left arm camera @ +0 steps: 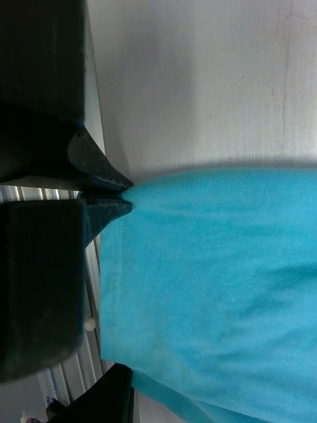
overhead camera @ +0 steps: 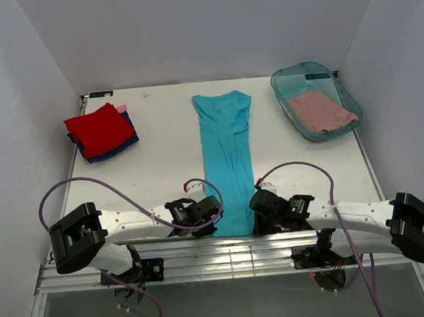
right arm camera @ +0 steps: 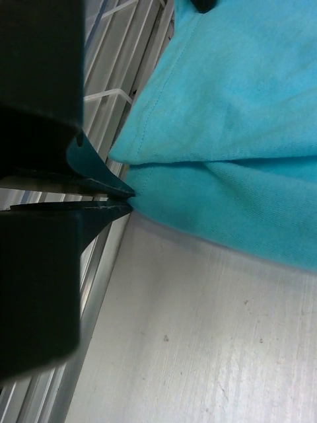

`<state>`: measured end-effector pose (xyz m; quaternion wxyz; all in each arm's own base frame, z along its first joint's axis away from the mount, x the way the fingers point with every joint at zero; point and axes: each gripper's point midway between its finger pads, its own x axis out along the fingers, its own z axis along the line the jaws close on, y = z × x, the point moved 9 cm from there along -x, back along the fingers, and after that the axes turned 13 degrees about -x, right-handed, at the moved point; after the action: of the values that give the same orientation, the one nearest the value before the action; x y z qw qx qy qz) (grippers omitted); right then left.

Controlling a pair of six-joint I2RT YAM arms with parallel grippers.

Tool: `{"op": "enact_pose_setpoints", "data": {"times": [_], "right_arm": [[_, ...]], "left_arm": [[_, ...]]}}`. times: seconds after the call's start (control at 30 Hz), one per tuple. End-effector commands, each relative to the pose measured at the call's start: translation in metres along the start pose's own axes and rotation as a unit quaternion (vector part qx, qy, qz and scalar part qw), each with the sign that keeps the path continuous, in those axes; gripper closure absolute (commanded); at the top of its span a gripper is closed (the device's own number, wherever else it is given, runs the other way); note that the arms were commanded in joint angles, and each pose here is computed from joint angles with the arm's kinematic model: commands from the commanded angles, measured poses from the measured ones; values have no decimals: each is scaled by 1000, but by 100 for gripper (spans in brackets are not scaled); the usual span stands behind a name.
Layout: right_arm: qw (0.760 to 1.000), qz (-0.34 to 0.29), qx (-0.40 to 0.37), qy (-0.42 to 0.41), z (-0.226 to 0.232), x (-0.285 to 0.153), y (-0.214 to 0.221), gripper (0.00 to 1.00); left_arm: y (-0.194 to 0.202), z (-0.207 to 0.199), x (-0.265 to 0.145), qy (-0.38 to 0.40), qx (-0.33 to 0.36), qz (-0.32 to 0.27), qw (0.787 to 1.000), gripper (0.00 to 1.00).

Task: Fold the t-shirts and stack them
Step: Grab the bottom of the folded rectangular tshirt with both arms

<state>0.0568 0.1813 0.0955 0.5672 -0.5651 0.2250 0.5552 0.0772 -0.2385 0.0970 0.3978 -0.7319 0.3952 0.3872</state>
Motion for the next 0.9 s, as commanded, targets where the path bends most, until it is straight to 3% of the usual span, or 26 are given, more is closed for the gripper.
{"op": "enact_pose_setpoints", "data": {"times": [0.0,0.13,0.37,0.63,0.87], "right_arm": [[1000,5,-2,0,-2,2,6,92],[1000,8,-8,-3,1,-3,7,92],[1000,-2,-11,1,14,-21,-2,92],[993,-92,-43,62,31,-48,-52,92],[984,-110,-71,119,30,-42,-91,92]], "left_arm": [[9,7,1,-25,16,23,999,87],[15,1,0,-21,34,33,999,99],[20,-10,-11,-23,35,33,999,100],[-16,-45,-35,-6,30,-39,999,100],[-69,-60,-30,13,4,-71,997,100]]}}
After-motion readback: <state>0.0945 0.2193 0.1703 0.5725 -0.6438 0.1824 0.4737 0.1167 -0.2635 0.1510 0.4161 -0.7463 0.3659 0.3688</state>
